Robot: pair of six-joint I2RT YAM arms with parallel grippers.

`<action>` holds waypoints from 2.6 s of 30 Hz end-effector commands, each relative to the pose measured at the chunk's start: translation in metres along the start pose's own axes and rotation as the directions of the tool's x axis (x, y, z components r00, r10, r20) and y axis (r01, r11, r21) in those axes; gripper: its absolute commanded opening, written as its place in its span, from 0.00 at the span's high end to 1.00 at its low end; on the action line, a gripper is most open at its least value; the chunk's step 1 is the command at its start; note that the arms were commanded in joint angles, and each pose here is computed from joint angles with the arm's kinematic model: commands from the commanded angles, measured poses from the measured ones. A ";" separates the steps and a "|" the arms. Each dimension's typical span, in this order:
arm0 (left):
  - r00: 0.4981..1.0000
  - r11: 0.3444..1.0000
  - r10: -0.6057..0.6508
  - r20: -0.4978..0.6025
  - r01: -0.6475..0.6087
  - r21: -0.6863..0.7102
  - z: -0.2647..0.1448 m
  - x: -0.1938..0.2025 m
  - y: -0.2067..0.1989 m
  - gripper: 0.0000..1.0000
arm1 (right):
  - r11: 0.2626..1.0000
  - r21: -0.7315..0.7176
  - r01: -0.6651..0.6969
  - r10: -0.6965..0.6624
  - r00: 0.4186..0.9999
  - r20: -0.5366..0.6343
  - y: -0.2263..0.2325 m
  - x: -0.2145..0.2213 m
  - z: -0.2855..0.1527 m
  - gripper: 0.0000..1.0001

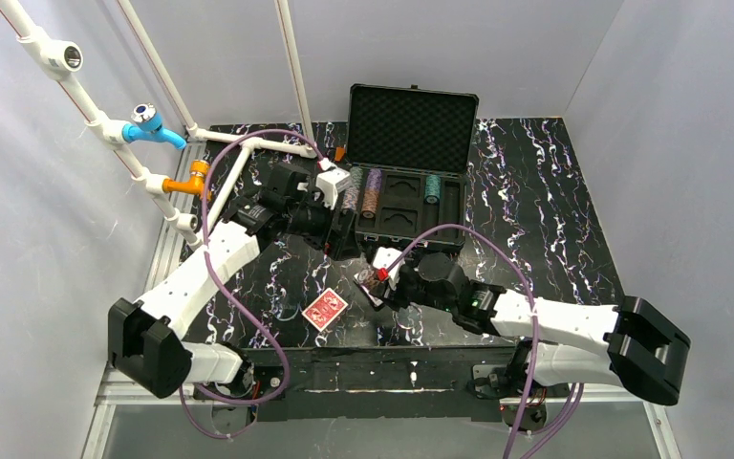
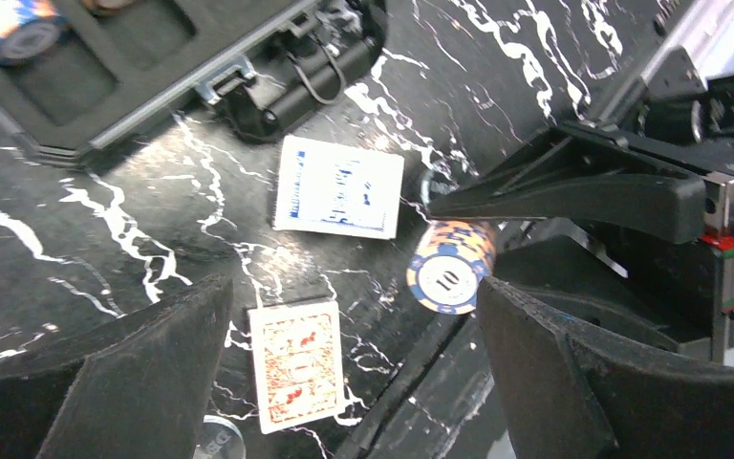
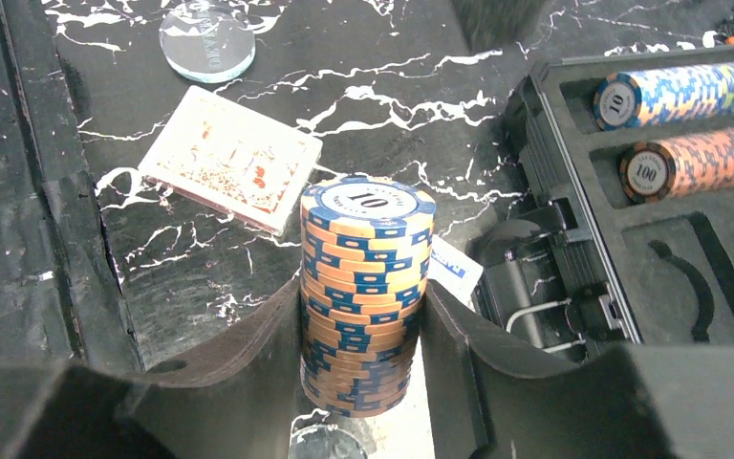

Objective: Pack up texas hold em set

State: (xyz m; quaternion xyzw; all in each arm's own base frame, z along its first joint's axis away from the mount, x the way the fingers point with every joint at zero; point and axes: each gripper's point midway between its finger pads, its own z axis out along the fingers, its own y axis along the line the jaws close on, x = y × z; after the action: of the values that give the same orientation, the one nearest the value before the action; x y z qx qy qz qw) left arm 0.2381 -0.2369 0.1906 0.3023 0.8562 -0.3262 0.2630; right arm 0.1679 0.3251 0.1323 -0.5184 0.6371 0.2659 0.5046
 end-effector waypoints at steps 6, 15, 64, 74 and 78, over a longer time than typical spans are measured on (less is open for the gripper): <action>0.981 0.954 -0.015 0.194 0.072 -0.291 -0.031 -0.024 0.036 0.02 | 0.981 0.161 -0.105 0.080 0.985 0.153 -0.027 -0.038 -0.018 0.71; 0.960 0.906 -0.013 0.280 0.130 -0.403 -0.053 -0.028 0.051 0.02 | 0.915 0.327 -0.237 0.196 0.968 0.155 -0.056 -0.038 -0.029 0.75; 0.979 0.809 0.084 0.184 0.041 -0.587 -0.070 -0.013 0.074 0.02 | 0.351 0.776 -0.525 0.732 0.670 0.123 -0.196 0.008 -0.036 0.85; 0.976 0.777 0.128 0.178 0.013 -0.629 -0.077 -0.013 0.069 0.02 | 0.311 0.809 -0.499 0.741 0.660 0.123 -0.222 0.027 -0.035 0.85; 0.975 0.772 0.137 0.172 0.004 -0.636 -0.077 -0.013 0.069 0.02 | 0.302 0.822 -0.483 0.748 0.655 0.110 -0.229 0.037 -0.030 0.84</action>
State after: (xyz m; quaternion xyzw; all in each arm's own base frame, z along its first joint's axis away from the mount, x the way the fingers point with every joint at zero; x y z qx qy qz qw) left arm 0.2780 -0.1533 0.2160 0.1913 0.8757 -0.0602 0.4392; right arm 0.3409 0.1986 0.1186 0.0031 0.9234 0.0194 0.3834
